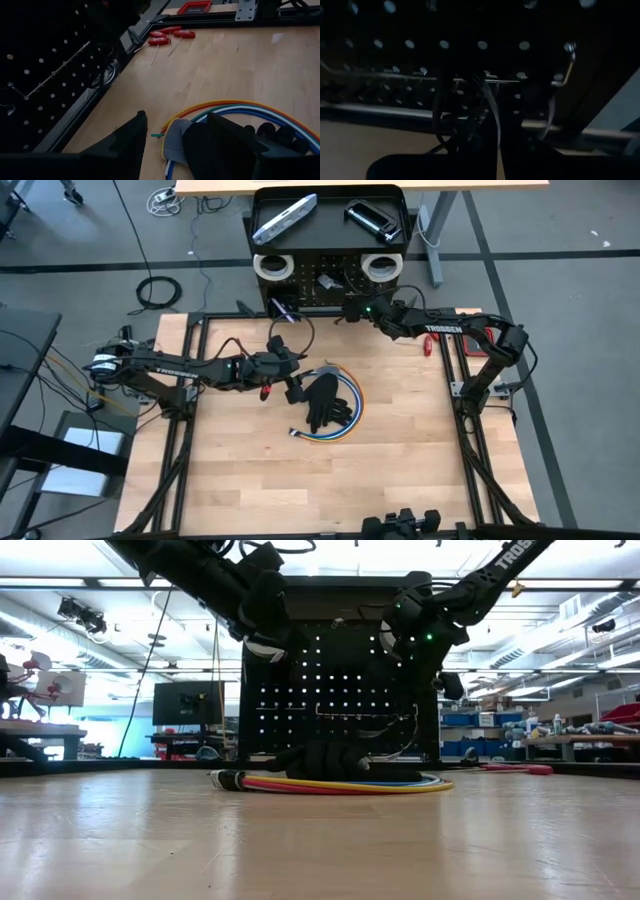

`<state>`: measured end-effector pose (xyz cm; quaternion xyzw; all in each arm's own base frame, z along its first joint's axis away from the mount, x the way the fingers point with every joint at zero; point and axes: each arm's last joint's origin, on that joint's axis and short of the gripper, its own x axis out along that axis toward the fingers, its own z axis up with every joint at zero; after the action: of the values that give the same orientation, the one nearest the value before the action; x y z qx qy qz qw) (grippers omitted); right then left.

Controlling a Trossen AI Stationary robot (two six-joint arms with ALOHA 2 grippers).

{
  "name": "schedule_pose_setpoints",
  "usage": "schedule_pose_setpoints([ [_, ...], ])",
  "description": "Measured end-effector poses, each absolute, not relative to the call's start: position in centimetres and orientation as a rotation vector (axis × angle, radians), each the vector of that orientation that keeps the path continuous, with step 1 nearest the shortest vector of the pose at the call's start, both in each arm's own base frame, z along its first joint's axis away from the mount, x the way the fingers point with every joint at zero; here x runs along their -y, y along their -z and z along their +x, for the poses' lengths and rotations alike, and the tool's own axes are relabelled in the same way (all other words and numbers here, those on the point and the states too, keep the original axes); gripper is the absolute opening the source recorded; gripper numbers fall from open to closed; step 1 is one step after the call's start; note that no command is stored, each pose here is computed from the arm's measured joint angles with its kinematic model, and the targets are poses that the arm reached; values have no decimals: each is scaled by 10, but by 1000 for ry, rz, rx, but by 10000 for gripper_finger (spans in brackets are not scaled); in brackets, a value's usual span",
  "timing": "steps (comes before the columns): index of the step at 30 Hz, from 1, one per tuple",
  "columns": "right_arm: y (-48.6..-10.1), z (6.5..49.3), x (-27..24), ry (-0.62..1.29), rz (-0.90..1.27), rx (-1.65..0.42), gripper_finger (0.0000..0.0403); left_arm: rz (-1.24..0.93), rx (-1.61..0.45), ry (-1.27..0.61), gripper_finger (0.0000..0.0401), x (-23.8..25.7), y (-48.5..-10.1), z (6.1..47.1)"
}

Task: Hang tools onto peg board
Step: Hang the safety goggle on the peg board

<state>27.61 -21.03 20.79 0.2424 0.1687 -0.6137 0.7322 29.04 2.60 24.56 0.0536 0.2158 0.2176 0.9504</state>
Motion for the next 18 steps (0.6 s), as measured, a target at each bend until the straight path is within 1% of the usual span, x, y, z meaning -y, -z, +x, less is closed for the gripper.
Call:
schedule_pose_setpoints([
  [5,-208,273,214,1348,726,-282,12,87,-436,-407,211,-25,-245,291],
  [10,-208,273,213,1363,845,-204,12,69,-439,-359,211,-24,-245,291],
  [18,-205,276,205,1377,934,-183,12,51,-439,-319,211,-19,-245,292],
])
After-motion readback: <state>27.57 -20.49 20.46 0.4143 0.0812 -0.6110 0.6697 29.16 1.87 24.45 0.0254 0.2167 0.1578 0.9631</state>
